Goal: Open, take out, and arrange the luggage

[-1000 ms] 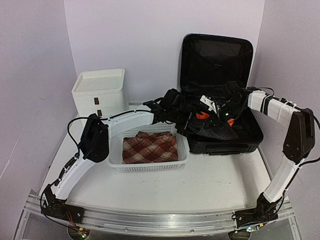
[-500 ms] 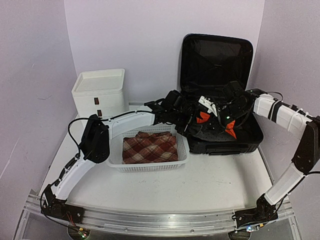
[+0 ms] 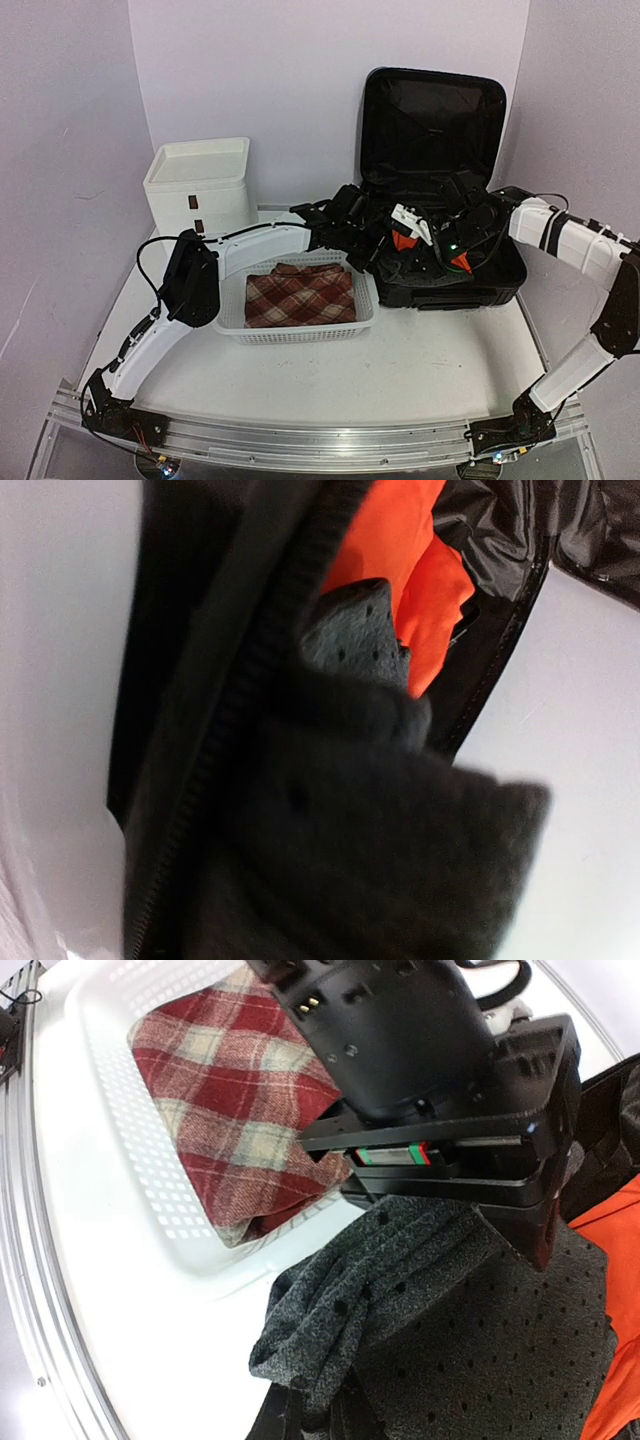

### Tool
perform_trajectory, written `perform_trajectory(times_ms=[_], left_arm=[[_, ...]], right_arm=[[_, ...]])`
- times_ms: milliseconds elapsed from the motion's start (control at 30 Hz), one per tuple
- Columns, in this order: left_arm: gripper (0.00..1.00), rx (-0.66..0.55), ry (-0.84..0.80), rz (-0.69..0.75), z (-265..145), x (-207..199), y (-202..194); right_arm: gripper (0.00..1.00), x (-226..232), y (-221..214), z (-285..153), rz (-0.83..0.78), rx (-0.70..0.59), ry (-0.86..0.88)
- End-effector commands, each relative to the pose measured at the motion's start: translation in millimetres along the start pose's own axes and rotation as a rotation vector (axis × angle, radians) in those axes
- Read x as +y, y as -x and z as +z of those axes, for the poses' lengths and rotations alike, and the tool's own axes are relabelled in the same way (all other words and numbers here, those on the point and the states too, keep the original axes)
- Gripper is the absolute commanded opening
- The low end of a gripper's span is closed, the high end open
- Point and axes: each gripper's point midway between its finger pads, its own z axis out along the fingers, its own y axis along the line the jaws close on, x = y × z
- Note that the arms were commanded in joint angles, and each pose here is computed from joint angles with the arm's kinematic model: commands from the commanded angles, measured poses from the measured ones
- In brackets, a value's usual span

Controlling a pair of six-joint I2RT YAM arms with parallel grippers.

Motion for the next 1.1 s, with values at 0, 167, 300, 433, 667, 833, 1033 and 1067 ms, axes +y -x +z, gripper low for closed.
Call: perform_trajectory(times_ms=[0, 167, 300, 433, 667, 833, 1033, 1067], left_arm=[[0.33, -0.109, -0.024, 0.136, -28.5, -22.3, 26.5], [0.07, -0.096, -0.141, 0.310, -46.7, -58.0, 18.6], [0.00, -0.055, -0.230, 0.465, -63.4, -82.0, -0.1], [0.00, -0.035, -0.278, 0.671, -89.3, -97.9, -21.0], [0.00, -0.074, -0.277, 0.949, -133.9, -82.2, -41.3], [0.00, -0.047, -0.267, 1.017, -144.8, -61.2, -50.1], [0.00, 0.007, -0.304, 1.053, -154.8, -41.6, -50.8], [0.00, 0.019, -0.308, 1.045, -155.3, -38.9, -47.8]], right_arm=[[0.00, 29.0, 17.6, -14.6, -0.050, -0.073, 0.037], [0.00, 40.6, 12.8, -12.5, -0.047, -0.057, 0.040], [0.20, 37.0, 12.1, -17.7, 0.033, -0.052, -0.005], [0.58, 20.8, 14.9, -36.4, 0.159, -0.070, -0.135], [0.98, -6.6, 39.0, -77.7, 0.422, -0.154, -0.276], [0.98, -45.5, 40.7, -74.1, 0.802, -0.181, -0.096], [0.98, -72.3, 39.8, -37.5, 0.979, -0.149, 0.079], [0.98, -76.3, 41.6, -30.9, 0.999, -0.150, 0.113]])
